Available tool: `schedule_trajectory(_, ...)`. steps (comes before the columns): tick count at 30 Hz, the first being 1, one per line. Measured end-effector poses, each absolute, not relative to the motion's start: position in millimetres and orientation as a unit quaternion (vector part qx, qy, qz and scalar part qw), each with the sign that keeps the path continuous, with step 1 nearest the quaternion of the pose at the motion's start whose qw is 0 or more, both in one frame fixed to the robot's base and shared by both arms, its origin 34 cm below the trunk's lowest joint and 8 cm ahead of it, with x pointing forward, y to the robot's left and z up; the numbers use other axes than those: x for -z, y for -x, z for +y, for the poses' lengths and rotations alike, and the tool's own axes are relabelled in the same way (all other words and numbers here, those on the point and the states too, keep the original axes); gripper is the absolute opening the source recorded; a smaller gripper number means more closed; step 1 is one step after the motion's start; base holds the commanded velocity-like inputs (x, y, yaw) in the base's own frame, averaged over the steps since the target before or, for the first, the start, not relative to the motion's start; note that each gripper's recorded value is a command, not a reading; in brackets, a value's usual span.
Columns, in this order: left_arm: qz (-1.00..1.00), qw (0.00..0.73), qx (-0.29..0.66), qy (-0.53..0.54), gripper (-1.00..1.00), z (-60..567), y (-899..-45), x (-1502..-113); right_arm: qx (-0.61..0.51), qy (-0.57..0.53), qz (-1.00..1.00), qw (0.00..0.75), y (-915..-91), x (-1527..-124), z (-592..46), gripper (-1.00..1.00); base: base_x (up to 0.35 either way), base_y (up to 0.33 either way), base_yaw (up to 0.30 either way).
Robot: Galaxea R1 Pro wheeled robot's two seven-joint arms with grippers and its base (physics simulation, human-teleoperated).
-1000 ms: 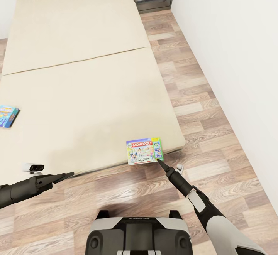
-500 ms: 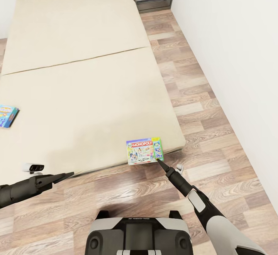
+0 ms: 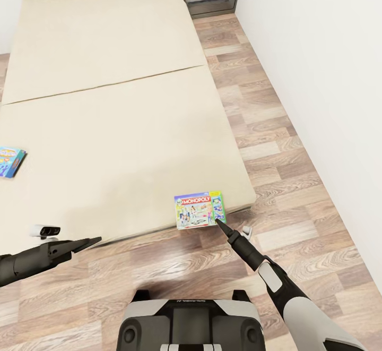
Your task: Put all the toys in the child's room - the three board games (two on the bed and one on the table), the two jigsaw puzzles on the table, and the tennis ball on the table - inside the toy box on the table in the child's room.
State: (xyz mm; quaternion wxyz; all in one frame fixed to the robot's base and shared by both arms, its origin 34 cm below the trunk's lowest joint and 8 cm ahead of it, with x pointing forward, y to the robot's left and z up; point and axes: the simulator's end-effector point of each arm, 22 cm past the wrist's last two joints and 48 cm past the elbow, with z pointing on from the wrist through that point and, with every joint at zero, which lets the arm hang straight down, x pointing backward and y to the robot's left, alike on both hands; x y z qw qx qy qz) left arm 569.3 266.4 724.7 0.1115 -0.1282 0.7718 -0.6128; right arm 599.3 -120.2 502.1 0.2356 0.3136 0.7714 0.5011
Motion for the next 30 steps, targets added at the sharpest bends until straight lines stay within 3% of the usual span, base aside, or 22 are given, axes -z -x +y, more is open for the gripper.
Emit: schedule_trajectory(30,0.772,0.112,0.613,0.128,1.0,266.6,-569.5,-724.8,-0.502,-0.314,0.771,0.235,-599.5,-502.2,-120.0,1.0,0.023,0.014,0.0)
